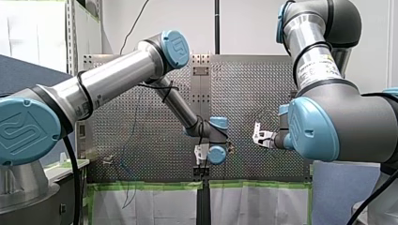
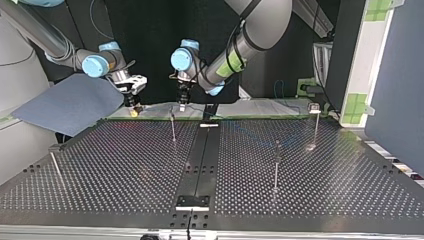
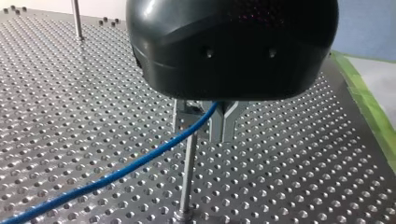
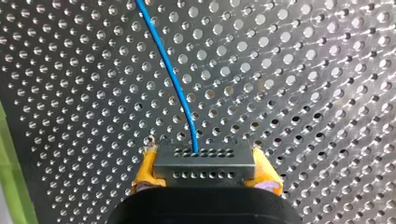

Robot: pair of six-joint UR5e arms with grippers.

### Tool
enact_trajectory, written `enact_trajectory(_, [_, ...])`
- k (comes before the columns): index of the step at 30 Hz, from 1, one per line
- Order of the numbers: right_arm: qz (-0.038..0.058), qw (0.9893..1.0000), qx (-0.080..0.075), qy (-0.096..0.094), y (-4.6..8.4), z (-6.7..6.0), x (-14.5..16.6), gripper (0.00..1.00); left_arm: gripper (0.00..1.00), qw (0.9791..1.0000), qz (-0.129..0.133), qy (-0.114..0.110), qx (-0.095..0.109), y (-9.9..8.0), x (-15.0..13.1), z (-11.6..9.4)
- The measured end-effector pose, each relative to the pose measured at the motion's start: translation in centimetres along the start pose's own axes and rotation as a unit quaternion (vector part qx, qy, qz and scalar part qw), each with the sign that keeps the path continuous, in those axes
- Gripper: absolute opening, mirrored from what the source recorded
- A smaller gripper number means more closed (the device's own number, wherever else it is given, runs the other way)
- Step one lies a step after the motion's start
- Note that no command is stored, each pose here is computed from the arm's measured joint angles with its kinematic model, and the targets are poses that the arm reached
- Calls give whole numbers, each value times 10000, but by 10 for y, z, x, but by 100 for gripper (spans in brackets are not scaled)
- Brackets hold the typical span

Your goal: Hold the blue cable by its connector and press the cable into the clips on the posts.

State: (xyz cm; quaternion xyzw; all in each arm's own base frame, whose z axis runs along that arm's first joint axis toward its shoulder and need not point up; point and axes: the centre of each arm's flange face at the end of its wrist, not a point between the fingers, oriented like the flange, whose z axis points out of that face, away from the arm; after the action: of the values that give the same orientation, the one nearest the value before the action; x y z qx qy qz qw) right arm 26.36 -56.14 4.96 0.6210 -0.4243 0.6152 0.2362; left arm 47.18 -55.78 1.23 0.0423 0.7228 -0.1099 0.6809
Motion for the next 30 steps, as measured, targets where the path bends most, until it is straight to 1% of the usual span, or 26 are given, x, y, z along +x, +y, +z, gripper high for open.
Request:
enact_trajectory(3, [-11, 10000, 34, 14, 0, 1, -2, 0, 0, 10000, -2, 0, 8, 1, 2, 1])
enact_trajectory(8, [-21, 10000, 38, -45, 3, 4, -14, 0, 0, 10000, 13, 32, 16, 6, 2, 5])
enact_trajectory(15, [-17, 10000, 78, -40, 4, 10, -11, 0, 0, 10000, 28, 54, 36, 13, 0, 11])
enact_trajectory(18, [-19, 9999, 112, -33, 4, 12, -9, 0, 0, 10000, 13, 25, 85, 11, -3, 15])
enact_trajectory(23, [-28, 9999, 136, -14, 4, 15, -7, 0, 0, 9998, 40, 1, 187, 2, -11, 20])
enact_trajectory(27, [-31, 9999, 143, -8, 4, 15, -6, 0, 0, 9997, 61, -8, 216, -5, -19, 24])
enact_trajectory(30, [-31, 9999, 148, -9, 4, 17, -4, 0, 0, 9998, 60, -19, 202, -6, -23, 27])
